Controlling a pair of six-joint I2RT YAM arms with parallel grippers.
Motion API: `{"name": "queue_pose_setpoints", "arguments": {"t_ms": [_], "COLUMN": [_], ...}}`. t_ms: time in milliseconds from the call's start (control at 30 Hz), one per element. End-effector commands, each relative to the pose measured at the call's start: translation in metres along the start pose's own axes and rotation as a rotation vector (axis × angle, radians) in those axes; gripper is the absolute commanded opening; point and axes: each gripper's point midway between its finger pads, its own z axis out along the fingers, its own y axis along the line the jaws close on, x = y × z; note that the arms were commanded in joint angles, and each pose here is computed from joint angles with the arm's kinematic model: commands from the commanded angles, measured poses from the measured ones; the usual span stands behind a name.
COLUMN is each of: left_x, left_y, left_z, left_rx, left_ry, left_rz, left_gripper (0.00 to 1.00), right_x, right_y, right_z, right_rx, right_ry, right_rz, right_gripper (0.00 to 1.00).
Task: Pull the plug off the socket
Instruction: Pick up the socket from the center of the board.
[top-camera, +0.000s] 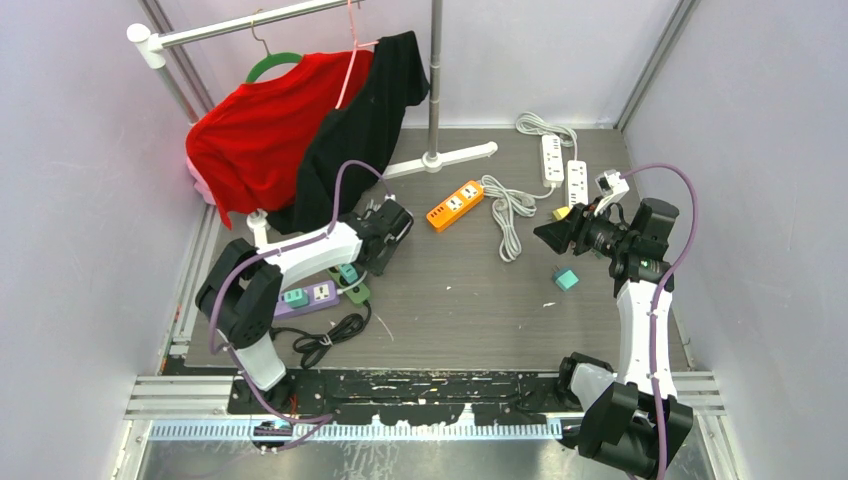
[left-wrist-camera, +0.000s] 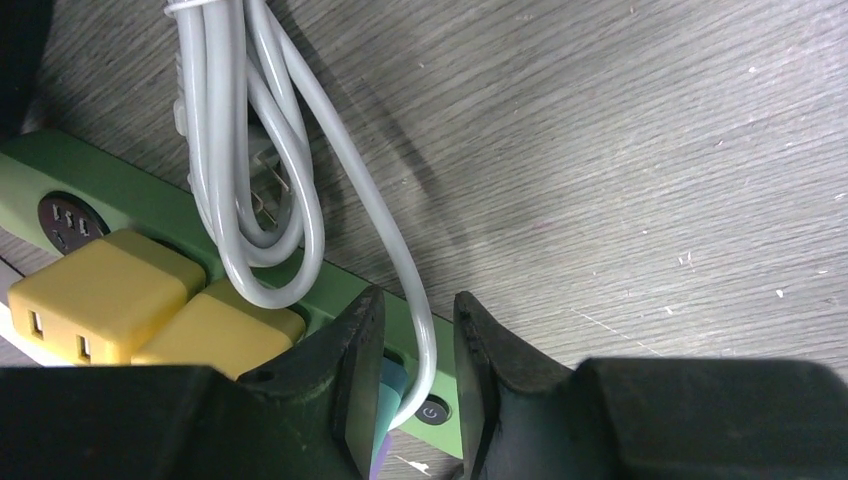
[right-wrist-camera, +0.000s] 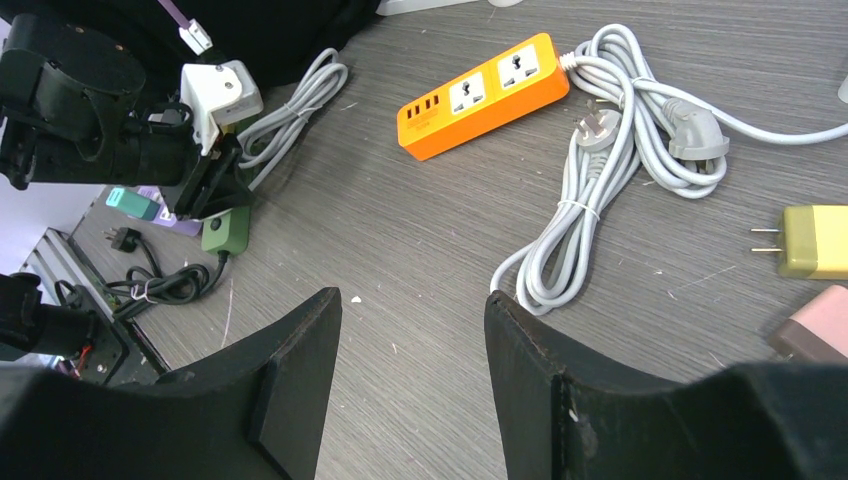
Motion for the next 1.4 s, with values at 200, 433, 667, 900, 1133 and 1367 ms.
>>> {"name": "queue_pose_setpoints", "arguments": {"t_ms": [200, 433, 667, 900, 1133, 1367], "left_x": [-0.004, 0.004, 0.0, -0.026, -0.03, -0.025], "left_y": [0.0, -0.004, -0.003, 0.003, 0.022, 0.035], "left_z": [-0.01, -0.004, -0.01, -0.059, -0.112, -0.163], "left_rx": [0.03, 0.044, 0.048, 0.107, 0.108, 0.151], "left_ry": [-0.033, -0.005, -0.02, -0.195, -0.372, -0.503], "left_rz": [-0.012, 0.0, 0.0, -0.029, -0.054, -0.068], "left_gripper": [0.29, 0.28, 0.03, 0.0, 0.0, 0.0], "right_x": [-0.013, -0.013, -0.012, -0.012, -0.012, -0.012], "right_y": [0.005, 0.005, 0.006, 0.006, 0.006, 0.006], "right_z": [-0.002, -0.002, -0.002, -0.002, -0.002, -0.002], "right_rx": [-0.014, -0.017, -0.022, -0.024, -0.023, -0.021], "right_ry": [-0.037, -0.037, -0.036, -0.036, -0.036, -0.037], "right_rz": [-0.045, -0.045, -0.041, -0.041, -0.04, -0.041], "right_gripper": [0.6, 0.6, 0.6, 0.6, 0.6, 0.6]}}
